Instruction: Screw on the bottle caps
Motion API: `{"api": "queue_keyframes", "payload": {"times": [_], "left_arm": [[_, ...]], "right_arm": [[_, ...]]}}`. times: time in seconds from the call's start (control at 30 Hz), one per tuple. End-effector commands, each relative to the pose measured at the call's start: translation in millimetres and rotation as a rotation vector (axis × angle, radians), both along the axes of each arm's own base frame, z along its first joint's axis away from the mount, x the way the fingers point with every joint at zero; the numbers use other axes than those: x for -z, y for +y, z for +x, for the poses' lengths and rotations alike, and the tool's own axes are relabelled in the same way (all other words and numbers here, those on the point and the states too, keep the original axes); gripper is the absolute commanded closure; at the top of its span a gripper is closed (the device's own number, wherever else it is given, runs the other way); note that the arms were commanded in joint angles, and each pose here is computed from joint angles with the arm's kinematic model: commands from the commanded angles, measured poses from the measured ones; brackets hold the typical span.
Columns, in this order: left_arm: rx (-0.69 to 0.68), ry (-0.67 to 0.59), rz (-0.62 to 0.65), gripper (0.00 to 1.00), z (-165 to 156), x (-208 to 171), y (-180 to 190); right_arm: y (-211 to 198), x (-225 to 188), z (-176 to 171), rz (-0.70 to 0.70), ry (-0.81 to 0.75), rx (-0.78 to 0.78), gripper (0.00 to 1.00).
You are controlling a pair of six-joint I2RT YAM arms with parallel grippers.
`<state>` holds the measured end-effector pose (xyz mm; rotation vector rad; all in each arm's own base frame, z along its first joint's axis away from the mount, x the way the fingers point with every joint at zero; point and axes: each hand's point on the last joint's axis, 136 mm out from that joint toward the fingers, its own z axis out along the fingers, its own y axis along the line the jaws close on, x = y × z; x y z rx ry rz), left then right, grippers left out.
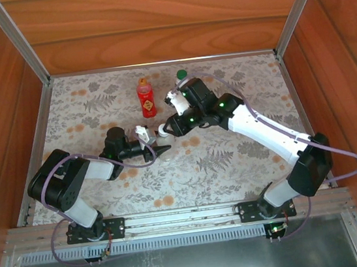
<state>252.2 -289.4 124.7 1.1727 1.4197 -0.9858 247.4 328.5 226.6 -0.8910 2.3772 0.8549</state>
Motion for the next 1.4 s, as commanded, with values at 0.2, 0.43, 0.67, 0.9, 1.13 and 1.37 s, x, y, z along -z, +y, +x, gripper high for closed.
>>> {"api": "queue_keyframes", "payload": {"times": [0.2,0.43,0.67,0.9,1.13,1.37], "left_arm": [[0.046,0.134,0.046,0.51,-15.4,26.0,0.7],[0.047,0.134,0.046,0.51,-15.6,26.1,0.7],[0.045,0.135,0.046,0.51,-15.3,26.2,1.1],[0.047,0.137,0.046,0.51,-16.0,26.4,0.9],[0.051,0.140,0.043,0.51,-15.9,25.5,0.0],[0.054,0.138,0.042,0.51,-16.9,24.8,0.3]], "right_arm": [[1.4,22.6,15.6,-0.065,0.054,0.038,0.60],[-13.0,49.6,17.1,-0.171,0.100,0.090,0.66],[-29.2,59.9,10.0,-0.201,0.153,0.142,0.71],[-45.7,96.4,-1.2,-0.245,0.253,0.211,0.72],[-59.0,125.5,-12.7,-0.276,0.332,0.263,0.71],[-70.9,151.0,-15.8,-0.357,0.403,0.292,0.73]]}}
